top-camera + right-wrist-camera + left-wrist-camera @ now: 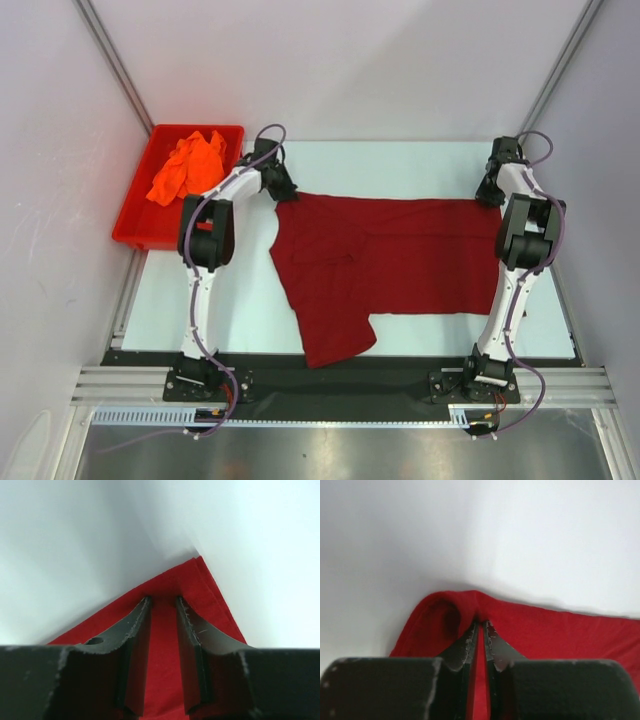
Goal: Fold and stack the t-shirts
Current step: Fold the tshirt
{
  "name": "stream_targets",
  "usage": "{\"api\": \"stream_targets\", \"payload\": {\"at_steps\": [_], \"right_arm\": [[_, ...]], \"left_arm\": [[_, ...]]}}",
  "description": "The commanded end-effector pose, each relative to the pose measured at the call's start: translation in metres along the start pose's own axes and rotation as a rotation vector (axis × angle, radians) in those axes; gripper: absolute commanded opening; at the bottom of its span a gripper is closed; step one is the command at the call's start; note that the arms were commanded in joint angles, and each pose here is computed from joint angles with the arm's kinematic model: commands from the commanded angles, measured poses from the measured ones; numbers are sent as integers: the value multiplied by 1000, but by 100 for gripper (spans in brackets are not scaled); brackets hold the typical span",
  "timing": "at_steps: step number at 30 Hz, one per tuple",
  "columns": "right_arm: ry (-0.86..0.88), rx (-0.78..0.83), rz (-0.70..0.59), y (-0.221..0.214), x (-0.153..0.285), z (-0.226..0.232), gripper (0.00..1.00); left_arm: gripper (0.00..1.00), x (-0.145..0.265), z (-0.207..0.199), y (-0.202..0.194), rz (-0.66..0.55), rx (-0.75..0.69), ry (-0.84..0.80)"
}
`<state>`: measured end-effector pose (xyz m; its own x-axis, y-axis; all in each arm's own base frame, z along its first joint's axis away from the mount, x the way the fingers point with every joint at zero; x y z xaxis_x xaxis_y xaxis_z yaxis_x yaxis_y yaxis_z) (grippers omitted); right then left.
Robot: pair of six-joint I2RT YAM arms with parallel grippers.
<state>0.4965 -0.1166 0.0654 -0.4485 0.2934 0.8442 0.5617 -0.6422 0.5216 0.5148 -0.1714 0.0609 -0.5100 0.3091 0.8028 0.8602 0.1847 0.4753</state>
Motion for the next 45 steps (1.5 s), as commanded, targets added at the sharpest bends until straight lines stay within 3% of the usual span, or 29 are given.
{"api": "stream_targets", "payload": {"at_steps": [1,3,8,12,15,17,21,22,27,30,31,32,35,36,38,39,40,42,43,45], "right_arm": [[-2,14,16,-2,-27,0,32],[1,14,18,1,-29,3,33],[37,7,21,7,-33,18,33],[94,19,25,6,-21,37,34],[143,33,29,6,-4,54,42],[169,34,35,13,11,63,46],[189,52,-7,36,57,67,53],[183,56,-17,39,66,64,59],[166,-30,-60,58,117,32,64],[193,-66,-7,41,146,15,67],[176,-58,32,25,146,6,68],[189,-58,14,22,167,0,68],[202,-91,27,-6,198,-22,71],[225,-104,43,-15,206,-24,72],[289,-109,77,-43,228,-29,72],[294,-100,94,-55,234,-30,72],[322,-72,114,-70,244,-26,72],[340,-53,124,-96,264,-32,72],[360,-44,138,-105,271,-33,72],[405,-29,154,-129,290,-36,71]], "left_arm": [[15,-22,28,5,9,39,28],[20,-24,32,13,-12,46,14],[20,-34,25,45,-77,29,-155],[25,-29,28,74,-157,13,-182],[31,-22,31,99,-219,0,-201],[34,-8,30,120,-278,-29,-224],[52,36,20,150,-374,-74,-277],[55,46,16,152,-384,-82,-291],[68,120,-31,155,-452,-162,-340],[70,167,-59,134,-442,-203,-343],[70,158,-52,111,-378,-176,-310],[71,196,-68,103,-413,-199,-322],[70,206,-58,44,-334,-183,-265],[70,245,-65,35,-391,-203,-286],[69,241,-50,-14,-310,-195,-237],[67,269,-53,-28,-345,-209,-241],[66,261,-46,-63,-257,-212,-221],[64,285,-46,-95,-274,-237,-209],[63,277,-43,-131,-194,-241,-199],[62,279,-37,-164,-155,-240,-166]]}}
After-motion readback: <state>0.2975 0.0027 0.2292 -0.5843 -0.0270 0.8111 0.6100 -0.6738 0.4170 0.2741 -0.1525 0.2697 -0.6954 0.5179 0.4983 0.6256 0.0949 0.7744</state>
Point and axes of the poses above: each gripper's point midway between its finger pads, its own x axis back along the fingers, its own z axis along the line the jaws close on, y = z × x, the point moved 5 cm from there along x, back along the fingers, and after that the axes turned 15 degrees about -x, right-handed, at the moved point
